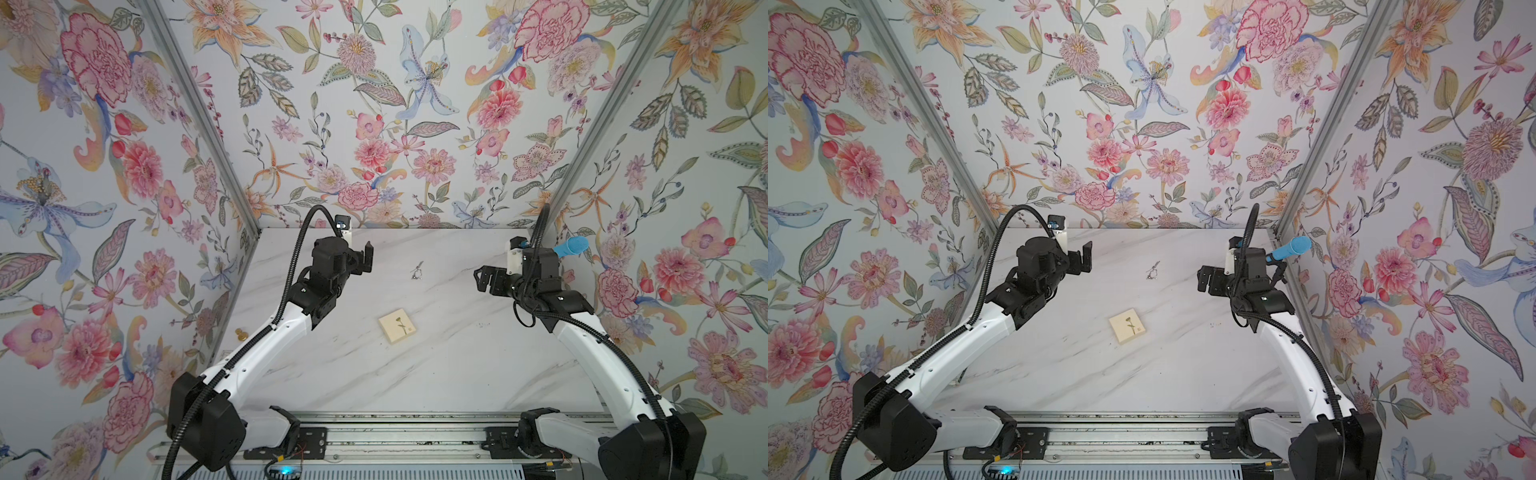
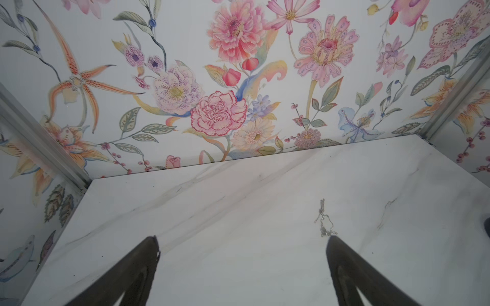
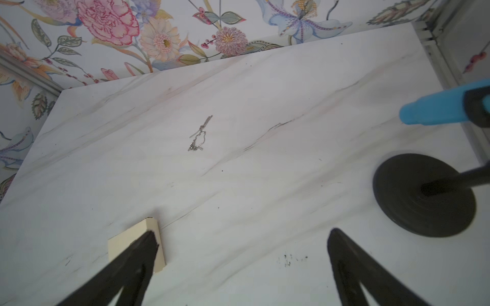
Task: Take the necklace out of the lift-off lid jewelry box
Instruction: Close the lid on the jewelry box, then reset both arms
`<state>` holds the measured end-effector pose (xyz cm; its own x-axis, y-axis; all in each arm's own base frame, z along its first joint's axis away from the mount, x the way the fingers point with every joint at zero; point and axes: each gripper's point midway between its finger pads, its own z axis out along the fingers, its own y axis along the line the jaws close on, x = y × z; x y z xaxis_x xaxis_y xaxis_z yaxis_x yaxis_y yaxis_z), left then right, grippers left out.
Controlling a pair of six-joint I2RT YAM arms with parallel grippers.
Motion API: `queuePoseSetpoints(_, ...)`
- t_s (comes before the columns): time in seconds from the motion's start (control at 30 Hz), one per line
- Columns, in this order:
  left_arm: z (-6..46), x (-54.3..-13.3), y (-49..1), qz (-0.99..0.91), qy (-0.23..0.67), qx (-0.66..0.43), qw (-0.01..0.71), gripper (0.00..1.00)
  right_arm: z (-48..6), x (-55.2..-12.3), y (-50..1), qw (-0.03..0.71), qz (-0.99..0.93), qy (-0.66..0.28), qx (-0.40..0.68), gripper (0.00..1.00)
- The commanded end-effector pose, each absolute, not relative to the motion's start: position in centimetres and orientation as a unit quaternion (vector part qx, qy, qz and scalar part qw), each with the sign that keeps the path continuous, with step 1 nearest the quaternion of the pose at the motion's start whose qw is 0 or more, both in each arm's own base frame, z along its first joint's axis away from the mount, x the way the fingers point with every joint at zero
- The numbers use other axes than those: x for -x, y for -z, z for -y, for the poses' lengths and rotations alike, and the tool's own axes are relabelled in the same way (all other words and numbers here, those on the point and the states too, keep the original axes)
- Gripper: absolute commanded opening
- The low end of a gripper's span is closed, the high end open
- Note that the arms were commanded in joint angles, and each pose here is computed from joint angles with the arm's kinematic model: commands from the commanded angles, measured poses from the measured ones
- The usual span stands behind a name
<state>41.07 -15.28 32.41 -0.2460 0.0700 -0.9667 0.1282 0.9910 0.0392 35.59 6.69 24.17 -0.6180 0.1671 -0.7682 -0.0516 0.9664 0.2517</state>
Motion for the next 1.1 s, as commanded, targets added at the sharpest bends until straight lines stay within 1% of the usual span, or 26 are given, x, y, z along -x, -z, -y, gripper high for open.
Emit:
queuePoseSetpoints(0.0,11.3,-41.9,-31.3,-0.802,-0.059,-0.042,0.593,1.00,-3.9,-34.7,-23.4,0.436,-0.893,-0.092,-0.061,1.00)
queuePoseSetpoints(0.13,6.0,-42.1,-29.6,-0.790,-0.147,0.002,0.596,1.00,0.2,-35.3,-21.7,0.459,-0.881,-0.031,-0.115,1.00)
queuePoseSetpoints(0.27,1.5,-41.7,-25.5,-0.783,-0.201,0.014,0.588,1.00,1.1,-36.5,-19.8,0.492,-0.865,-0.034,-0.095,1.00)
queuePoseSetpoints(0.33,-1.1,-41.7,-23.4,-0.785,-0.200,0.037,0.586,1.00,1.1,-37.0,-19.1,0.526,-0.846,-0.030,-0.076,1.00)
queuePoseSetpoints(0.5,-5.4,-40.7,-18.8,-0.769,-0.195,0.082,0.604,1.00,1.1,-36.8,-16.8,0.563,-0.825,-0.017,-0.044,1.00)
queuePoseSetpoints(0.6,-5.8,-39.3,-17.1,-0.748,-0.196,0.080,0.629,1.00,1.0,-36.5,-16.1,0.595,-0.803,-0.014,-0.030,1.00)
queuePoseSetpoints(0.73,-5.4,-37.9,-15.8,-0.735,-0.188,0.071,0.648,1.00,1.2,-37.0,-14.2,0.589,-0.807,-0.024,-0.038,1.00)
queuePoseSetpoints(0.8,-5.1,-36.9,-15.6,-0.717,-0.180,0.068,0.670,1.00,0.8,-37.2,-13.8,0.607,-0.794,-0.032,-0.033,1.00)
queuePoseSetpoints(0.87,-4.7,-36.0,-15.5,-0.702,-0.173,0.058,0.688,1.00,1.0,-37.3,-13.0,0.612,-0.790,-0.008,-0.025,1.00)
queuePoseSetpoints(0.93,-4.3,-35.9,-15.2,-0.702,-0.166,0.045,0.691,1.00,0.9,-37.2,-13.2,0.636,-0.772,-0.008,-0.013,1.00)
queuePoseSetpoints(1.0,-4.4,-35.8,-15.0,-0.698,-0.170,0.046,0.694,0.99,0.9,-37.2,-12.4,0.640,-0.768,-0.010,-0.011,1.00)
queuePoseSetpoints(1.07,-4.7,-35.8,-14.4,-0.708,-0.172,0.057,0.682,1.00,0.7,-37.8,-11.6,0.650,-0.759,-0.016,-0.009,1.00)
